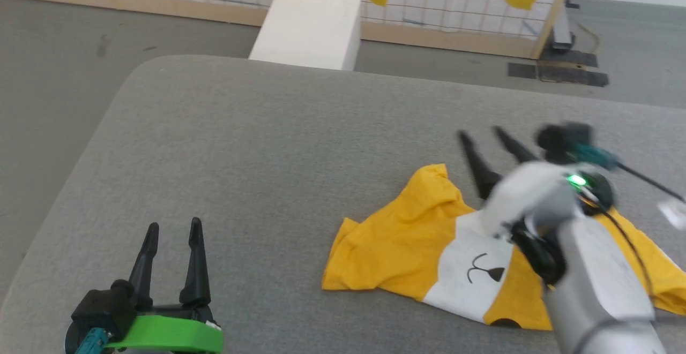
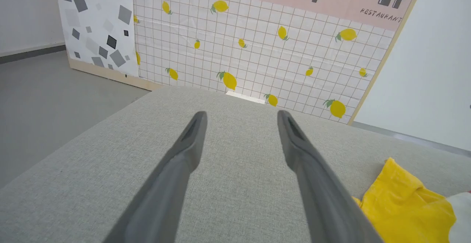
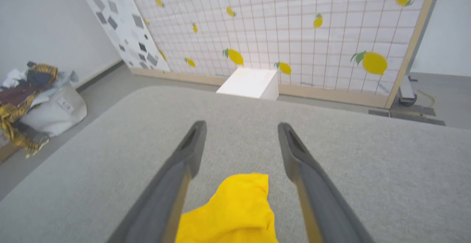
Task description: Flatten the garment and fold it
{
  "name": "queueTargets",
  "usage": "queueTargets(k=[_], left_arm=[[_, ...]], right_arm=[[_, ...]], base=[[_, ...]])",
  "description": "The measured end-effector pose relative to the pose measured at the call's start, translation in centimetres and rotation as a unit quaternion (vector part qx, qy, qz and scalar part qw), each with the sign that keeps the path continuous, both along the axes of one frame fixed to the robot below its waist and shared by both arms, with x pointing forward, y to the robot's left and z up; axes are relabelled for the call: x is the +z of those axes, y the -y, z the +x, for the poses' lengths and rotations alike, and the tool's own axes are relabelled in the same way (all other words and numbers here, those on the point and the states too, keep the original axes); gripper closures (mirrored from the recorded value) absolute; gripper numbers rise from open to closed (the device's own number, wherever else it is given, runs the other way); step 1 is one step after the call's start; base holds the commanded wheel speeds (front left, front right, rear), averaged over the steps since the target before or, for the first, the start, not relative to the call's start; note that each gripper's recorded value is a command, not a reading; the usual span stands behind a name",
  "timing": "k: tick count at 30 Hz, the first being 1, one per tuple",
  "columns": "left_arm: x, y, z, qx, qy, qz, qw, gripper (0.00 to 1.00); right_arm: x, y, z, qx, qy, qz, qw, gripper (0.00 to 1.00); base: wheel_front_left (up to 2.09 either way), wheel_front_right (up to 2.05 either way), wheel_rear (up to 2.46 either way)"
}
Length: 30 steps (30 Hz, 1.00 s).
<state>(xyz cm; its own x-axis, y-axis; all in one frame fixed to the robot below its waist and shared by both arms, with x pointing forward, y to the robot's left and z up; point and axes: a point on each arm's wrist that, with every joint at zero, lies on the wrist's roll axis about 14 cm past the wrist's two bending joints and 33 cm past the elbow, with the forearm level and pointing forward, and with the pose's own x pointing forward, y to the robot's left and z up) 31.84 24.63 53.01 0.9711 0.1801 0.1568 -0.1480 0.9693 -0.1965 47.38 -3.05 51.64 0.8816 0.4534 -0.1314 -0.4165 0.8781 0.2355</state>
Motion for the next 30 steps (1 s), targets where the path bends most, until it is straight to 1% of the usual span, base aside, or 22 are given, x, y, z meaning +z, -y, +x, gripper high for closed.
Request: queueTargets(k=[3, 6, 9, 11, 15, 17, 21, 24, 27, 30], left_arm=[[0.1, 0.6, 0.5, -0.011, 0.002, 0.0, 1.0, 0.0], [0.0, 1.3, 1.0, -0.023, 0.001, 0.0, 1.0, 0.0], [0.3, 2.0, 1.5, -0.036, 0.005, 0.0, 0.999, 0.0], [0.4, 2.7, 2.0, -0.047, 0.008, 0.0, 0.999, 0.0], [0.5, 3.5, 2.4, -0.06, 0.009, 0.001, 0.998, 0.0], [0.1, 3.9, 2.4, -0.065, 0.002, -0.001, 0.998, 0.0], [-0.7, 4.5, 2.3, -0.076, -0.011, -0.002, 0.997, 0.0], [0.1, 5.7, 2.9, -0.099, 0.002, 0.005, 0.995, 0.0], [1.1, 6.7, 3.8, -0.13, 0.016, 0.026, 0.991, 0.0], [2.5, 7.9, 5.5, -0.168, 0.036, 0.057, 0.983, 0.0]], right_arm=[[0.4, 4.8, -1.0, -0.069, 0.04, 0.009, 0.997, 0.0], [0.5, 9.4, -2.8, -0.132, 0.081, 0.001, 0.988, 0.0], [-0.3, 12.4, -5.3, -0.172, 0.104, -0.012, 0.98, 0.0], [-1.6, 14.0, -7.1, -0.194, 0.1, -0.016, 0.976, 0.0], [-4.4, 15.6, -9.8, -0.218, 0.065, -0.016, 0.974, 0.0], [-5.1, 16.3, -10.7, -0.229, 0.051, -0.013, 0.972, 0.0], [-4.6, 17.1, -11.3, -0.242, 0.057, -0.004, 0.969, 0.0], [-4.0, 17.5, -11.5, -0.249, 0.067, -0.003, 0.966, 0.0], [-3.6, 18.1, -11.6, -0.258, 0.073, -0.003, 0.963, 0.0], [-3.6, 18.4, -11.7, -0.263, 0.073, -0.004, 0.962, 0.0]], base=[[0.0, 0.0, 0.0], [0.0, 0.0, 0.0], [0.0, 0.0, 0.0], [0.0, 0.0, 0.0], [0.0, 0.0, 0.0], [0.0, 0.0, 0.0], [0.0, 0.0, 0.0], [0.0, 0.0, 0.0], [0.0, 0.0, 0.0], [0.0, 0.0, 0.0]])
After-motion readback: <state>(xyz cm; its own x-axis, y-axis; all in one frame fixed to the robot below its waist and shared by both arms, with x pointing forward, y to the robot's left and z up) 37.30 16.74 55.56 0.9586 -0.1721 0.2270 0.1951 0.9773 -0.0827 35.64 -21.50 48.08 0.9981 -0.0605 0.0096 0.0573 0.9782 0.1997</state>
